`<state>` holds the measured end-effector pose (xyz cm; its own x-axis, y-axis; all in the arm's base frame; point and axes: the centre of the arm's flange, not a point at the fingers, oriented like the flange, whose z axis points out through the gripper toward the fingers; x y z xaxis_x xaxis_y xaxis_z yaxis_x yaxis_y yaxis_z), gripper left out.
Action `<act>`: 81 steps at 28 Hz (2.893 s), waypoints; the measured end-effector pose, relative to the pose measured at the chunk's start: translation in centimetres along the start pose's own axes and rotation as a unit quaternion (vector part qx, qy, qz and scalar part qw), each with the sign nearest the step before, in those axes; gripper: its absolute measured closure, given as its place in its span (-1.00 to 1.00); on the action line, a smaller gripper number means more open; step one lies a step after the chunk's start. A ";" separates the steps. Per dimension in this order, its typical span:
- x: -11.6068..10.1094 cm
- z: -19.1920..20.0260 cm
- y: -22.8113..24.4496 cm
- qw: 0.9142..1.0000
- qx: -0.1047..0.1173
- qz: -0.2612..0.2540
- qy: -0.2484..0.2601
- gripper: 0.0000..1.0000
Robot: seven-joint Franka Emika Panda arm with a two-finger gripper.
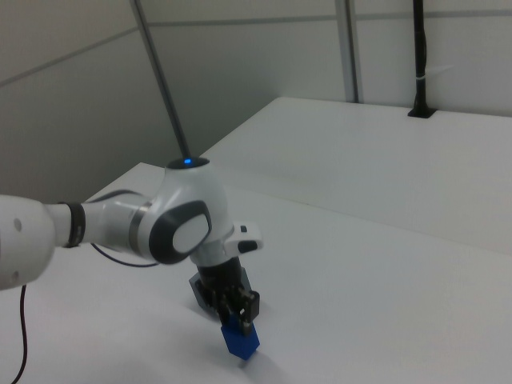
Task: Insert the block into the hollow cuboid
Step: 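Lift the blue block and move it over the grey hollow cube's opening, then lower the blue block into the cube's opening, pressing it down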
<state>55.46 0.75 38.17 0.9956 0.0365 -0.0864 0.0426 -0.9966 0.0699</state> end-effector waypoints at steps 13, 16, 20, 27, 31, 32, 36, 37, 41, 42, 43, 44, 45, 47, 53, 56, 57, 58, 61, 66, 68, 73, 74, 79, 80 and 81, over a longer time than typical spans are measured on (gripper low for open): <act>2.5 -10.0 -0.6 1.000 0.016 0.000 0.011 -0.01; 4.1 -11.9 -3.2 0.999 0.021 -0.012 0.030 -0.01; 5.7 -12.1 -6.8 0.999 0.023 -0.016 0.036 -0.01; 7.3 -8.9 -11.5 1.000 0.021 -0.001 0.013 -0.01; 7.7 -8.2 -11.8 0.999 0.022 0.023 0.011 -0.01; 7.8 -8.2 -11.9 0.999 0.023 0.033 0.013 -0.01; 8.0 -8.4 -11.9 0.998 0.025 0.052 0.022 -0.01; 8.0 -8.4 -11.9 0.998 0.025 0.055 0.022 -0.01; 8.1 -8.3 -11.9 0.998 0.026 0.059 0.023 -0.01; 8.1 -8.2 -11.9 0.998 0.026 0.060 0.023 -0.01; 8.1 -8.1 -11.9 0.998 0.025 0.060 0.022 -0.01; 8.2 -8.0 -12.0 0.998 0.025 0.060 0.021 -0.01; 8.2 -7.9 -12.0 0.998 0.025 0.060 0.020 -0.01; 8.3 -7.6 -12.0 0.998 0.025 0.060 0.018 -0.01; 8.3 -7.4 -12.0 0.998 0.024 0.061 0.016 -0.01; 8.3 -7.4 -12.0 0.998 0.024 0.061 0.016 -0.01; 8.3 -7.4 -12.0 0.998 0.024 0.061 0.016 -0.01; 8.3 -7.4 -12.0 0.998 0.024 0.061 0.016 -0.01; 8.3 -7.4 -12.0 0.998 0.024 0.061 0.016 -0.01; 8.3 -7.4 -12.0 0.998 0.024 0.061 0.016 -0.01; 8.3 -7.4 -12.0 0.998 0.024 0.061 0.016 -0.01; 8.2 -7.4 -12.0 0.998 0.024 0.061 0.016 -0.01; 8.2 -7.4 -12.0 0.998 0.024 0.061 0.016 -0.01; 8.2 -7.4 -12.0 0.998 0.024 0.061 0.016 -0.01; 8.2 -7.4 -12.0 0.998 0.024 0.061 0.016 -0.01; 8.2 -7.5 -12.0 0.998 0.024 0.061 0.017 -0.01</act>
<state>63.76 13.57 44.04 0.9954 -0.0830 -0.0468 -0.0817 -0.9962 0.0296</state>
